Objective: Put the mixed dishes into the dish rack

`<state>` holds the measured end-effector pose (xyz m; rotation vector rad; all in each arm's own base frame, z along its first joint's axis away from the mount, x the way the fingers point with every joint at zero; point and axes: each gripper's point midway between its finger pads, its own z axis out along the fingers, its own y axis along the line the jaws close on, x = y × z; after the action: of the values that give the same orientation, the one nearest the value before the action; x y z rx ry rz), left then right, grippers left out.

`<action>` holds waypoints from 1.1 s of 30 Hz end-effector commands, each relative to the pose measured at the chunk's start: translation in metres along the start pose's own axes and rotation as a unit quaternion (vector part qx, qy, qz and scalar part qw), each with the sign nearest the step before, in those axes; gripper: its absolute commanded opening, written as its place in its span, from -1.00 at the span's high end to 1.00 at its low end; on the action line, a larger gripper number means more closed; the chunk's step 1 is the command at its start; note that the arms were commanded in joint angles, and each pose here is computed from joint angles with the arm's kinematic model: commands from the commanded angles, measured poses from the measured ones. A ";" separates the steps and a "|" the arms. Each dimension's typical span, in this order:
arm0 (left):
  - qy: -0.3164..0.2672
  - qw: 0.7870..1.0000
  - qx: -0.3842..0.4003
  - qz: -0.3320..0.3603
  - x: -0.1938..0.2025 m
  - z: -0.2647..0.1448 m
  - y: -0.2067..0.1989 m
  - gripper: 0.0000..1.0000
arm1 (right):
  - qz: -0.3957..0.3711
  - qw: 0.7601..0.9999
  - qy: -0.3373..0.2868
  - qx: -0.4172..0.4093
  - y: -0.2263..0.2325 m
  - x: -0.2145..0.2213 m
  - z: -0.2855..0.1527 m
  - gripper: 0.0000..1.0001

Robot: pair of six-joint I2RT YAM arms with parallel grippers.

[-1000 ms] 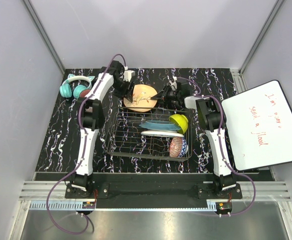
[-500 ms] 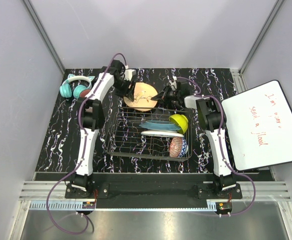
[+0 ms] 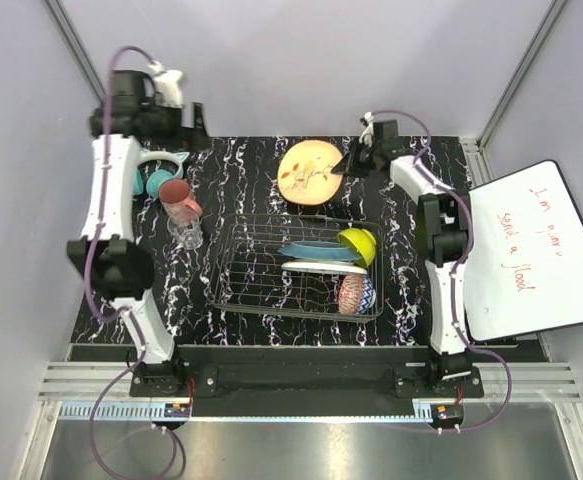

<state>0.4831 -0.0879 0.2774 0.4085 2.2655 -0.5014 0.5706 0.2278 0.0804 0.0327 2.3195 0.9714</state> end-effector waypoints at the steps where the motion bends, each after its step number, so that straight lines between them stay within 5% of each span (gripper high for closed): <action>1: 0.002 0.999 -0.013 -0.032 0.023 -0.037 0.013 -0.98 | -0.150 0.978 -0.136 -0.043 0.110 -0.104 -0.107 1.00; 6: 0.010 0.999 -0.027 -0.031 0.042 -0.055 0.007 -0.98 | -0.204 0.961 -0.182 -0.048 0.160 -0.111 -0.184 1.00; 15: 0.040 0.996 -0.074 -0.025 0.077 -0.062 0.017 -0.98 | -0.288 0.914 -0.262 -0.109 0.243 -0.032 -0.342 1.00; 24: 0.042 0.996 -0.084 -0.011 0.087 -0.069 0.015 -0.98 | -0.410 0.865 -0.271 -0.106 0.262 0.076 -0.397 1.00; 33: 0.046 0.994 -0.095 -0.013 0.093 -0.070 0.016 -0.98 | -0.473 0.841 -0.247 -0.092 0.237 0.133 -0.390 1.00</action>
<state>0.3835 -0.0325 0.2366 0.3055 2.4408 -0.3365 0.1928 0.1927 0.3257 -0.8140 1.6535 0.6594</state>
